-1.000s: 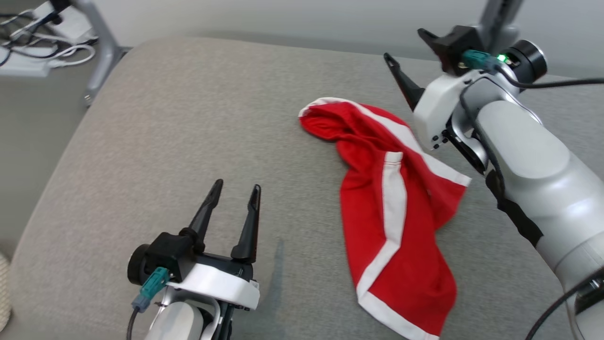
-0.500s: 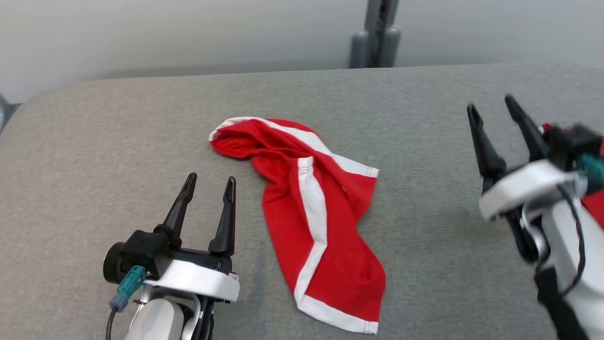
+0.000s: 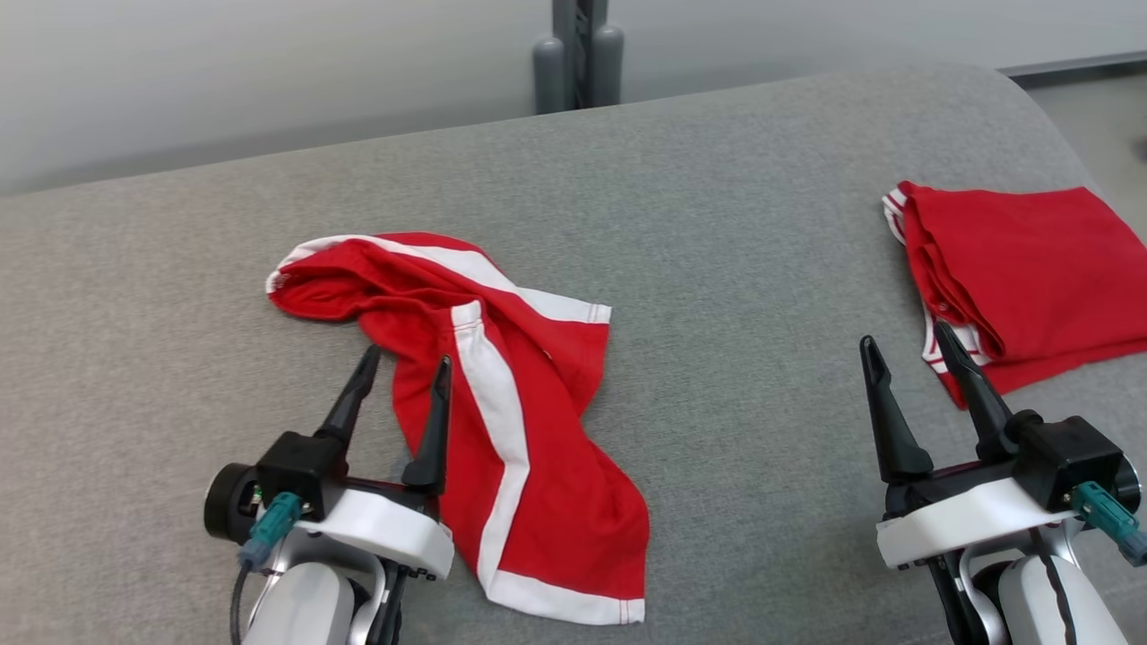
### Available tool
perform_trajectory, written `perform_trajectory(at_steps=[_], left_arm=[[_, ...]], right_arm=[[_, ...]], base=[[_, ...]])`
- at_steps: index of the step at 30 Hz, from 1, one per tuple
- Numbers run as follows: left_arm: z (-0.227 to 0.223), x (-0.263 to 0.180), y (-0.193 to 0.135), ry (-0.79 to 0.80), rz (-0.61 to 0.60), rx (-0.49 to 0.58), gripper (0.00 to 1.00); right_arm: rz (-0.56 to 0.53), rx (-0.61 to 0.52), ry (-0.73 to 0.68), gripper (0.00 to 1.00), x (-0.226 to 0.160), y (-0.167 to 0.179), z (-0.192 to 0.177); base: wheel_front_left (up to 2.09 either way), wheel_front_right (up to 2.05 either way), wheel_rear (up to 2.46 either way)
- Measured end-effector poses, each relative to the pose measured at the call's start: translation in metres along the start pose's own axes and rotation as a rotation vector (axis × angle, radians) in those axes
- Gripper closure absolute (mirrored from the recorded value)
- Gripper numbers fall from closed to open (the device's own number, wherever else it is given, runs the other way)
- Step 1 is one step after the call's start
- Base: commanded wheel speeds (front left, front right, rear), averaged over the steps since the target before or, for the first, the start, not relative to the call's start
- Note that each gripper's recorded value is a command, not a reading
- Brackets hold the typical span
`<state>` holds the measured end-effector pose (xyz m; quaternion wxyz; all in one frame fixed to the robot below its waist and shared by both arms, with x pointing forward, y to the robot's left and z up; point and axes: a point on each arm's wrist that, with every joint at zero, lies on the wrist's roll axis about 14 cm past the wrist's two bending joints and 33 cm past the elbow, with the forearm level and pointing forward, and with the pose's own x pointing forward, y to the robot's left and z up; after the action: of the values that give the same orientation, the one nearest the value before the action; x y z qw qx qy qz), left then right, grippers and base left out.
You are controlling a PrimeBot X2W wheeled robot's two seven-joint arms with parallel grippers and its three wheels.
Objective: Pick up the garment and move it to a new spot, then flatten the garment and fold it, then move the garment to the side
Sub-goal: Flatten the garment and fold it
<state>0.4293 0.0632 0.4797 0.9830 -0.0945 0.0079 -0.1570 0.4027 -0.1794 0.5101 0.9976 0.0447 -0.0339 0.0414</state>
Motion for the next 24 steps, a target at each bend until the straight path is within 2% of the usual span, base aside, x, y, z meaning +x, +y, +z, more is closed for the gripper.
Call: perform_trajectory(at_steps=[3,5,7,15,24], left_arm=[[-0.014,0.008,-0.01,0.042,-0.035,0.006,0.0],[-0.019,0.02,-0.02,0.059,-0.065,-0.034,0.0],[-0.03,0.025,-0.025,0.097,-0.082,-0.017,0.0],[-0.052,0.049,-0.029,0.212,-0.063,-0.003,0.0],[-0.07,0.057,-0.024,0.296,-0.022,0.029,0.0]], right_arm=[[-0.026,-0.003,0.004,0.0,-0.004,-0.007,0.0],[-0.043,-0.016,0.02,0.0,-0.009,-0.012,-0.004],[-0.054,-0.008,0.019,0.0,-0.011,-0.014,-0.004],[-0.077,-0.001,0.011,0.0,-0.014,-0.02,-0.001],[-0.097,0.021,0.006,0.0,-0.019,-0.025,-0.002]], base=[[0.0,0.0,0.0],[0.0,0.0,0.0],[0.0,0.0,0.0],[0.0,0.0,0.0],[0.0,0.0,0.0]])
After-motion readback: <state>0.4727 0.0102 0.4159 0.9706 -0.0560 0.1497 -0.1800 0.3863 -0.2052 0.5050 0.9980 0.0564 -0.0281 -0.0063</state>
